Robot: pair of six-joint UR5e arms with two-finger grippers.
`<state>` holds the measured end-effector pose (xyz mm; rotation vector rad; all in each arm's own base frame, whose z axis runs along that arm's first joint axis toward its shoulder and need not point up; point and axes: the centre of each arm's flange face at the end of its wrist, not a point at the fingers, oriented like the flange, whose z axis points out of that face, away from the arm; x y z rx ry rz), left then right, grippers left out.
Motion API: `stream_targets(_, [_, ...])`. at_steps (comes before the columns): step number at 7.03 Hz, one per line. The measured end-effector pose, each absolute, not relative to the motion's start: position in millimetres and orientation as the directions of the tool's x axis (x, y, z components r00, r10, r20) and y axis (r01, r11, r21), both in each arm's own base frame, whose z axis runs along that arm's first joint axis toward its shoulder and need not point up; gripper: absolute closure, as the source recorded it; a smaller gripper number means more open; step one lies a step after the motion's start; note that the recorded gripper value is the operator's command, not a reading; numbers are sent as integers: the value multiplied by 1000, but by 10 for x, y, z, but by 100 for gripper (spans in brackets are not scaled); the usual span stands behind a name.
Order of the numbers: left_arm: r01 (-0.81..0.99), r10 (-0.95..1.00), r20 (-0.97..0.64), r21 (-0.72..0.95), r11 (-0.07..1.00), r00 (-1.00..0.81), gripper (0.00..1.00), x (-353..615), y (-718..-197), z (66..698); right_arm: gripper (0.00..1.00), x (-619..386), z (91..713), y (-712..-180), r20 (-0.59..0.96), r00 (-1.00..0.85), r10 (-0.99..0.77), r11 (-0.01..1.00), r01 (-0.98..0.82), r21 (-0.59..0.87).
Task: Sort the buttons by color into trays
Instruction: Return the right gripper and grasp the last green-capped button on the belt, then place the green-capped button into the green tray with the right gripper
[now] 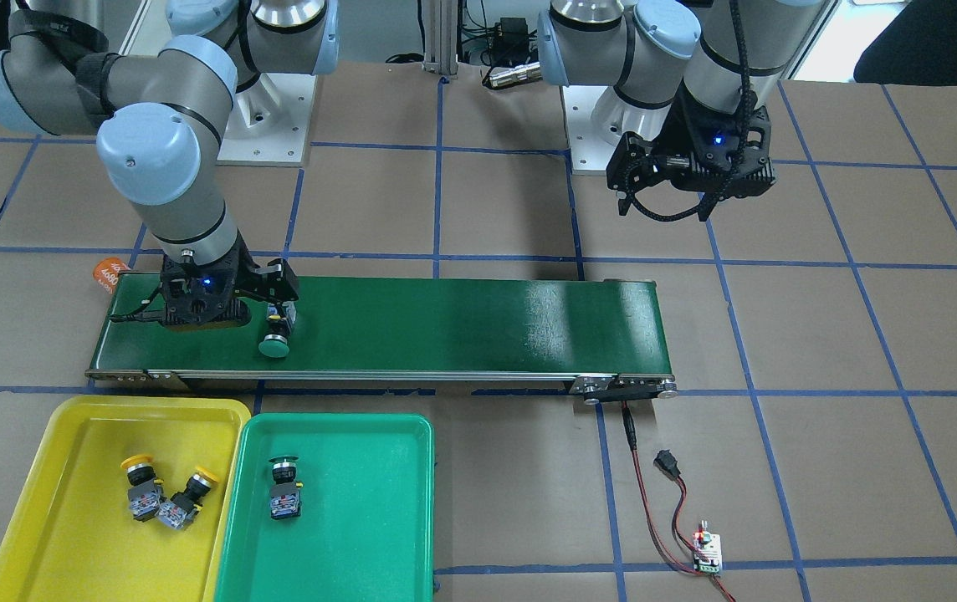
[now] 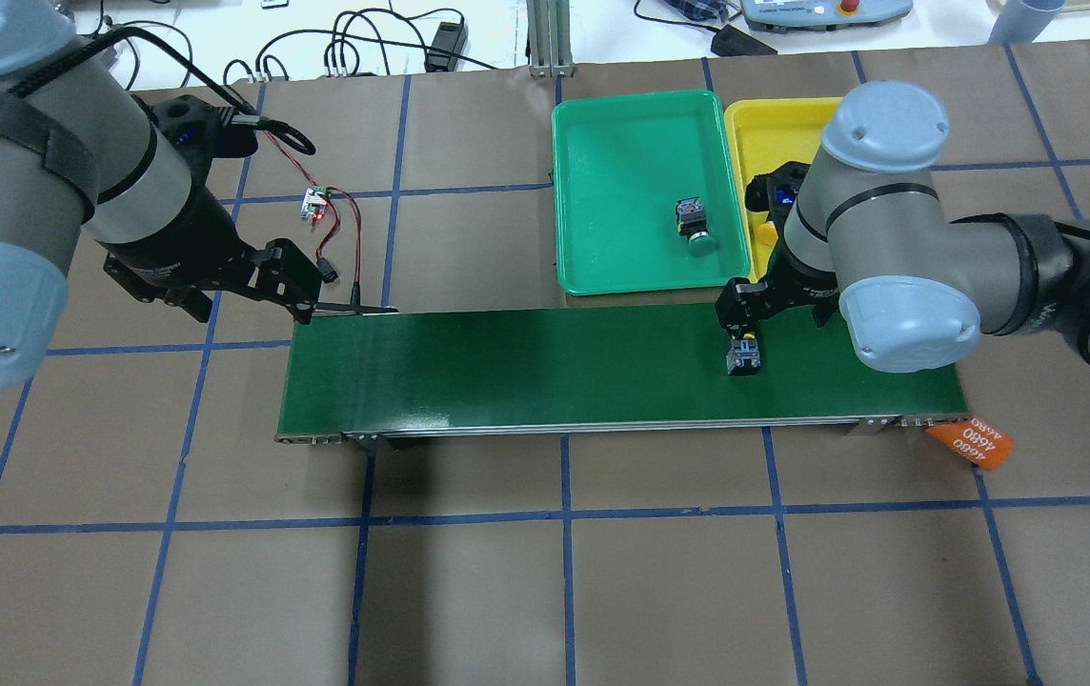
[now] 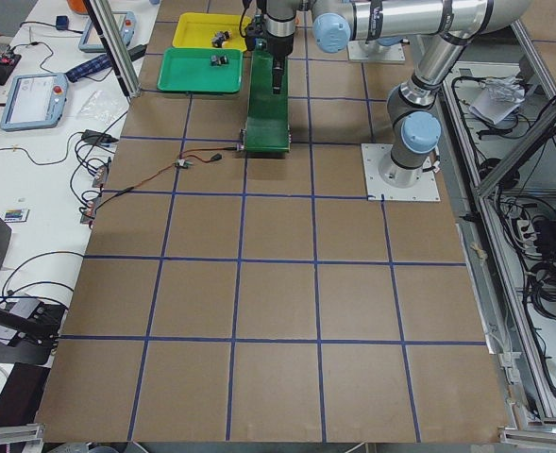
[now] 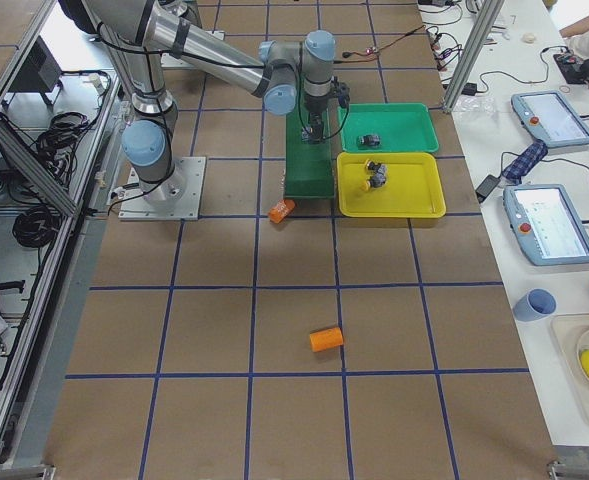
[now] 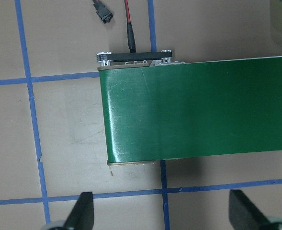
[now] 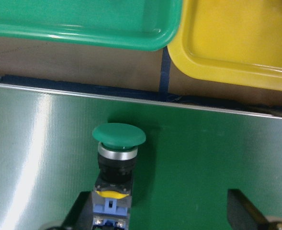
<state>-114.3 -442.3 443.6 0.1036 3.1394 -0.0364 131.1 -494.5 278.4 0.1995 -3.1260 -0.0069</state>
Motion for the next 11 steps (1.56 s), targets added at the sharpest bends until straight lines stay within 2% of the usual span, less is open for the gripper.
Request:
stream_targets(3, [67,67,-2,-24,997,-998,0,-1143,-4421,4436,12,1313,2606,-4888,3,-992,-129,991,-129,36])
stream_targets(4, [68,68,-1,-22,997,-998,0,-1143,-4417,4427,47,1314,2512,-4873,0,-992,-127,991,-127,53])
stream_targets(5, [68,68,-1,-21,997,-998,0,-1143,-4410,4417,74,1313,2454,-4869,0,-992,-127,990,-126,63])
stream_targets(6, [68,68,-1,-21,997,-998,0,-1143,-4406,4409,81,1310,2436,-4873,2,-992,-128,990,-127,67])
stream_targets(9, [69,69,-2,-24,997,-998,0,-1143,-4405,4400,81,1300,2487,-4924,10,-992,-126,991,-125,53])
stream_targets(11, [69,69,-2,-25,997,-998,0,-1143,-4405,4400,80,1307,2732,-5204,14,-992,-124,992,-124,-3])
